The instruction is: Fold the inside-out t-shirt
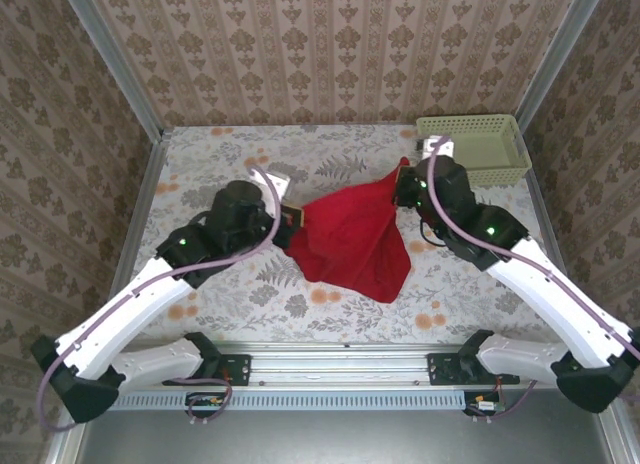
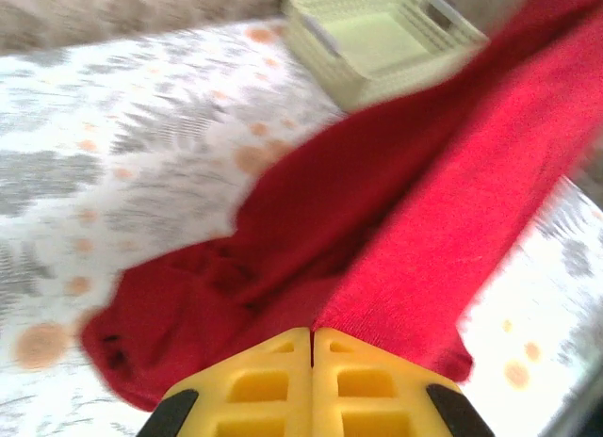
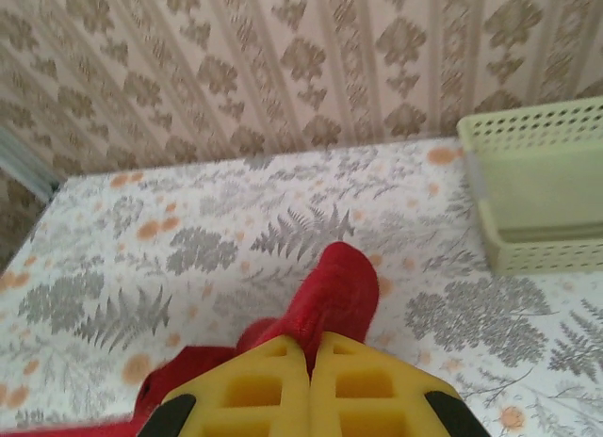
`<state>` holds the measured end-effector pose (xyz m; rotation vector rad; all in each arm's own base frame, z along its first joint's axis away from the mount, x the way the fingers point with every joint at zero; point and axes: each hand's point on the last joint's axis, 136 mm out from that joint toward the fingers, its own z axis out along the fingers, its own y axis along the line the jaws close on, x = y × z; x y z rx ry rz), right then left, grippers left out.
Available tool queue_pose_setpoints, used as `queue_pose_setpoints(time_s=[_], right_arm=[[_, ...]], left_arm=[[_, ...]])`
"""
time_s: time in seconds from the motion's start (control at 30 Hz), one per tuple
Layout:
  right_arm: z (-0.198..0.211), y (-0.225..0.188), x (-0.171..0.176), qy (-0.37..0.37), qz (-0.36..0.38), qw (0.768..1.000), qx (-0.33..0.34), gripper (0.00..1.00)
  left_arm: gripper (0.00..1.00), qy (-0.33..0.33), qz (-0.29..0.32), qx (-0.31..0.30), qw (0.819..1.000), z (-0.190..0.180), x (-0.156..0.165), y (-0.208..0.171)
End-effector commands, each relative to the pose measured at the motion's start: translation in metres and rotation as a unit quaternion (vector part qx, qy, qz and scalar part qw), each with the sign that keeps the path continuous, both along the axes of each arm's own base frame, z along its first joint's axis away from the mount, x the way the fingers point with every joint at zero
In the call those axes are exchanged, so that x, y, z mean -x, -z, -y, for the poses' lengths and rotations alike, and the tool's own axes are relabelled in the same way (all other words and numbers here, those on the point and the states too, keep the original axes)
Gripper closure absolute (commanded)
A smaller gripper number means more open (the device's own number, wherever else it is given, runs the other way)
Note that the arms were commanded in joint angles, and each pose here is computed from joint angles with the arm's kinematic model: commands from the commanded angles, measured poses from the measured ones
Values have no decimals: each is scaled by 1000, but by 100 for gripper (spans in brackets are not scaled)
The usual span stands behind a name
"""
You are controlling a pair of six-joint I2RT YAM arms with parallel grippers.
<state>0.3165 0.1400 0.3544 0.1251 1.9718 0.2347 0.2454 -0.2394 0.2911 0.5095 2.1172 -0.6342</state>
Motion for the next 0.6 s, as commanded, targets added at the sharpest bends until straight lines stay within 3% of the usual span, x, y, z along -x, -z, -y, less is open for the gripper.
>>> queue_pose_setpoints(time_s=[0.0,0.07,0.13,0.17,0.27,0.37,0.47,0.57], right_arm=[[18,46,-15,52,-50,995,68,100],[21,64,-21,64,-81,991,86,100],[22,60,-25,65,-82,990,99,100],[21,52,-25,58,-74,991,98,100],[7,6,-20,16,-21,997,74,100],[0,-26,-11,-8,14,999,50,100],[-4,-28,-6,-17,15,999,36,100],[-8,-23,-3,-29,9,999,23,100]], left_arm=[[100,-74,-131,-142,978,-36,-32,118],[100,-76,-173,-212,959,-42,-35,151],[100,-51,-158,-240,957,-26,-33,142],[100,-29,-137,-230,963,-12,-29,126],[100,71,-38,-117,990,42,-1,44],[100,118,26,-6,993,60,21,-15],[100,69,20,-23,997,40,7,-5],[96,65,-22,-36,997,35,4,29]])
